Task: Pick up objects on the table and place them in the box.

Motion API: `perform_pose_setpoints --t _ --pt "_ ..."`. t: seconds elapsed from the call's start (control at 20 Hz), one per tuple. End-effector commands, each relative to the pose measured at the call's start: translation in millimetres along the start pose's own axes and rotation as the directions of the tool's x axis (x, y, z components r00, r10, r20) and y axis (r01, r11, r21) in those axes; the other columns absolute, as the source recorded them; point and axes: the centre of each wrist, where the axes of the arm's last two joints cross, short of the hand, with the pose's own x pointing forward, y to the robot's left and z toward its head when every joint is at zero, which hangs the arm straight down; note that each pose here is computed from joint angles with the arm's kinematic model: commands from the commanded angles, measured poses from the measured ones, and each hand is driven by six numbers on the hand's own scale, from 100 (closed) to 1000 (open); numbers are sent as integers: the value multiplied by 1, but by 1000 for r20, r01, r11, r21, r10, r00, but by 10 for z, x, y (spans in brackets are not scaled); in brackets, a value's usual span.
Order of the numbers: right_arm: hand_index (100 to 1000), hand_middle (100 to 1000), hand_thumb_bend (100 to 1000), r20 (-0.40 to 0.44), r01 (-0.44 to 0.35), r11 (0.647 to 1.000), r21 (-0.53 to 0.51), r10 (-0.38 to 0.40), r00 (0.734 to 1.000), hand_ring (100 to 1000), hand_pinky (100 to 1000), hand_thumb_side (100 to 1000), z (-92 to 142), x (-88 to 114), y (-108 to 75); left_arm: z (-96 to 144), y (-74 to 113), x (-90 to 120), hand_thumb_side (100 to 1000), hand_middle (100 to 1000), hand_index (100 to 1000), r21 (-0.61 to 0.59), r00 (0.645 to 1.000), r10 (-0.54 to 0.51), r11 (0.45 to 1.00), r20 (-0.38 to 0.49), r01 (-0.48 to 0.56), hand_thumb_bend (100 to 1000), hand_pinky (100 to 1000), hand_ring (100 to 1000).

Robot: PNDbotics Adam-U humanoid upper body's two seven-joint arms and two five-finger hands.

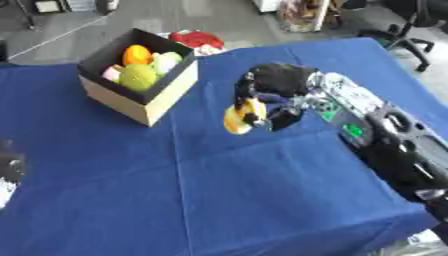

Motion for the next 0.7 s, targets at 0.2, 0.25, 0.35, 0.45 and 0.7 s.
perform_pose_setpoints --t 0.2,0.25,0.35,0.45,0.7 --pt "411 374 168 -68 90 981 -172 -103 992 513 772 100 -621 -163 -276 -14 -7 63 512 642 846 -3 1000 10 1000 29 -10 419 784 669" --pt "413 374 156 -82 102 977 -187 -119 989 512 773 100 -736 -165 -265 -19 -18 66 512 642 846 -8 999 14 1000 31 -13 420 784 669" --pt "421 378 143 -112 117 972 -202 -142 984 513 776 100 -929 -163 -204 -29 -38 72 513 642 846 -19 999 19 1000 35 -19 419 784 669" --pt "436 389 139 -167 144 967 -210 -181 969 521 778 100 -1121 -148 -105 -61 -75 99 513 643 846 -41 998 27 999 49 -25 419 784 670" --pt "474 434 146 -368 82 968 -236 -168 915 542 773 100 -1309 -193 145 -150 -133 194 512 642 846 -85 995 38 996 90 -30 420 783 670"
